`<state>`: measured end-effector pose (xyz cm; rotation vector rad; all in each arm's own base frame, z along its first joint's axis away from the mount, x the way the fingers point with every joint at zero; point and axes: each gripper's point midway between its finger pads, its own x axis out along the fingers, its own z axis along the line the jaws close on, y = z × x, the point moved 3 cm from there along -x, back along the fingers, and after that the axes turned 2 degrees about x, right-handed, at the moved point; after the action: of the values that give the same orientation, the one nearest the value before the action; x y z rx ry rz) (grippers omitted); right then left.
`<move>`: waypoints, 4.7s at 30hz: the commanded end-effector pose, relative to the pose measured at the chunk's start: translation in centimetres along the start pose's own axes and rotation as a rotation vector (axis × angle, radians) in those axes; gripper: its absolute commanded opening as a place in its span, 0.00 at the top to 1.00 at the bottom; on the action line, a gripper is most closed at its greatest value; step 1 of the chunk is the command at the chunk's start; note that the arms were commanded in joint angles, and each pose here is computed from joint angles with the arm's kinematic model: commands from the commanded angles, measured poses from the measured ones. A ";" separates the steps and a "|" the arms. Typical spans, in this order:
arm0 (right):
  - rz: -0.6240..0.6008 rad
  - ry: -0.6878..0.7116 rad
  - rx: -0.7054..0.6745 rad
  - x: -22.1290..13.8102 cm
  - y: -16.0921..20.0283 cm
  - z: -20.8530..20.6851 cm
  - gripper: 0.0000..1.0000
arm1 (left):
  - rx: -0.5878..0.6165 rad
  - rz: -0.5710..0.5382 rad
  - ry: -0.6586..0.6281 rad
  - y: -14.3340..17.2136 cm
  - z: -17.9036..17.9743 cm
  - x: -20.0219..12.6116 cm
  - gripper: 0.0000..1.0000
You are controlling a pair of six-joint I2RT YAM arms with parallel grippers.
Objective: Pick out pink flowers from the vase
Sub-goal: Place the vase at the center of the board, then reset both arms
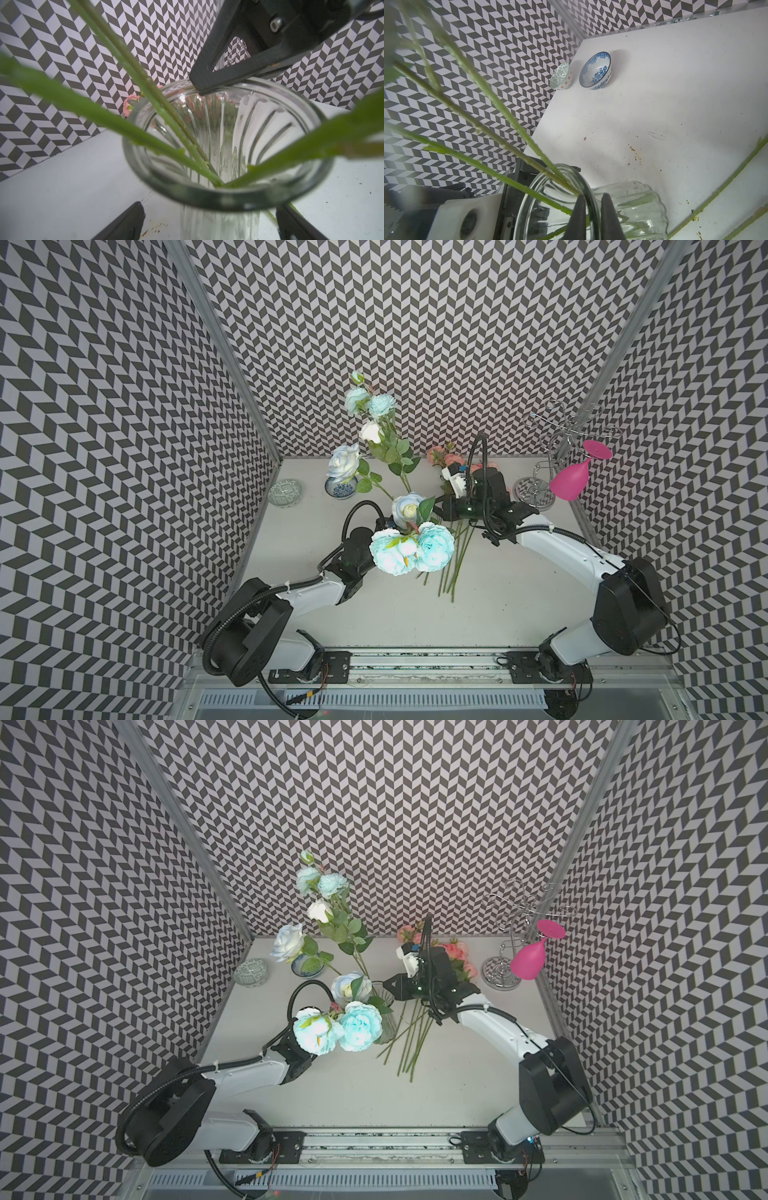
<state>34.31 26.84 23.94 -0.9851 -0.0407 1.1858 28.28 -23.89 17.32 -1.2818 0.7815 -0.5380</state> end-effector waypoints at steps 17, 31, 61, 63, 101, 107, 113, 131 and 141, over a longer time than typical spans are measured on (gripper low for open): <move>-0.040 0.063 -0.034 -0.8 -1.2 0.2 0.78 | -0.286 0.058 -0.188 0.7 3.4 -7.5 0.01; -0.384 0.231 -0.118 -7.4 -6.6 1.3 0.42 | -0.519 0.007 -0.575 0.7 14.0 -9.3 0.00; -0.794 1.188 -0.331 -15.6 3.5 -20.0 0.00 | -0.314 0.077 -1.260 8.6 24.7 -15.7 0.01; -0.873 1.159 -0.307 -16.9 4.0 -20.2 0.01 | -0.340 0.097 -1.244 8.8 25.3 -15.5 0.01; -0.802 0.884 -0.291 -16.8 4.0 -22.5 0.00 | -0.161 -0.092 -0.881 7.3 20.4 -12.3 0.01; -0.801 0.885 -0.290 -16.9 4.0 -22.5 0.00 | -0.164 -0.090 -0.881 7.4 20.5 -12.4 0.01; -0.801 0.884 -0.291 -16.8 4.1 -22.5 0.00 | -0.166 -0.089 -0.876 7.4 20.6 -12.3 0.64; -0.802 0.884 -0.291 -16.8 4.0 -22.5 0.00 | -0.164 -0.092 -0.879 7.3 20.5 -12.3 0.01; -0.802 0.884 -0.293 -16.8 4.0 -22.5 0.00 | -0.162 -0.091 -0.880 7.4 20.5 -12.3 0.01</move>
<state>35.44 -0.47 14.34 -1.4915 0.1399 -0.0161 35.52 -0.17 14.03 -1.5263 0.0469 0.0706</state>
